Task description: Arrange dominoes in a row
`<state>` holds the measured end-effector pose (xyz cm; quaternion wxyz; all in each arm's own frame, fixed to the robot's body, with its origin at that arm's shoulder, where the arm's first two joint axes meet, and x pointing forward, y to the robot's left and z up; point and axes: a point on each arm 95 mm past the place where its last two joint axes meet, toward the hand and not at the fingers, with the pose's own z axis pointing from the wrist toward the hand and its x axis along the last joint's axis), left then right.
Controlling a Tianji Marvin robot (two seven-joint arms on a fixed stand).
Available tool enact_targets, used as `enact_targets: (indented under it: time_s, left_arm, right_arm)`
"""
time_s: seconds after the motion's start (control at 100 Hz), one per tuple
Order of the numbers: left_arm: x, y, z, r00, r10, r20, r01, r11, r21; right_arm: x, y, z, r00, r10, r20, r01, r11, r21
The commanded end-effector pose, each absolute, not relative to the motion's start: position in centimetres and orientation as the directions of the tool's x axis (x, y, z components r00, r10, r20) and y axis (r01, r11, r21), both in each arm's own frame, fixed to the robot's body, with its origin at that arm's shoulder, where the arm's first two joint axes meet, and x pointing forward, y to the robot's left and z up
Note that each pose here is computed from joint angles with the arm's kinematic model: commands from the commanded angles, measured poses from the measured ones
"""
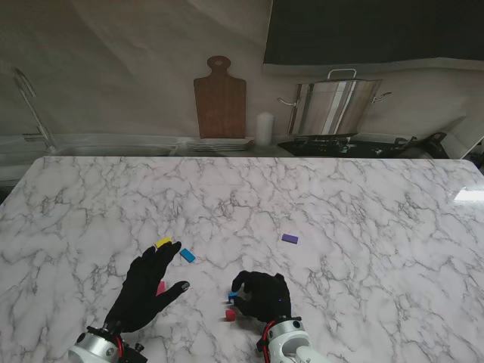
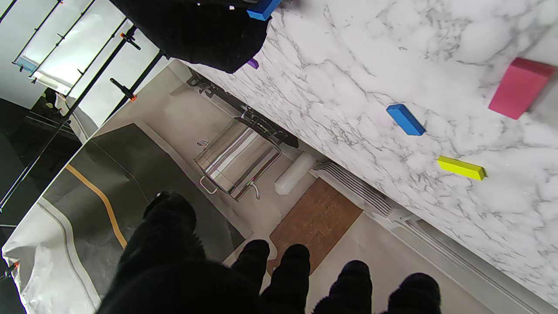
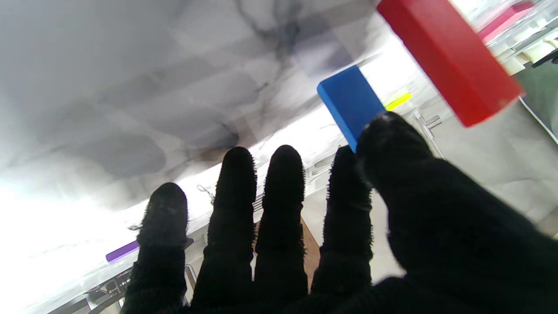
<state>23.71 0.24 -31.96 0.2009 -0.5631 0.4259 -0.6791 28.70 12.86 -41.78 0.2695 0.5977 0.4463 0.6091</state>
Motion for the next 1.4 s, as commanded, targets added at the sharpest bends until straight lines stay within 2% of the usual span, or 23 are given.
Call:
enact_targets:
  time_s: [0.0,1.39]
  left_arm:
    - [23.47,0.02,-32.17,-0.285,-0.75,0.598,-0.224,-0.554,-0.802]
    - [23.41,-0.06,-32.23,-0.281,-0.749,0.599,-0.227,-0.555,-0.8]
  right_arm:
    - [28.51,12.96,-41.88,-0.132,0.862,0.489,0.209,-0.458,0.864]
    - [28.3,13.14,-41.86,-0.138,0.857,0.496,0.218,-0.462,0.86]
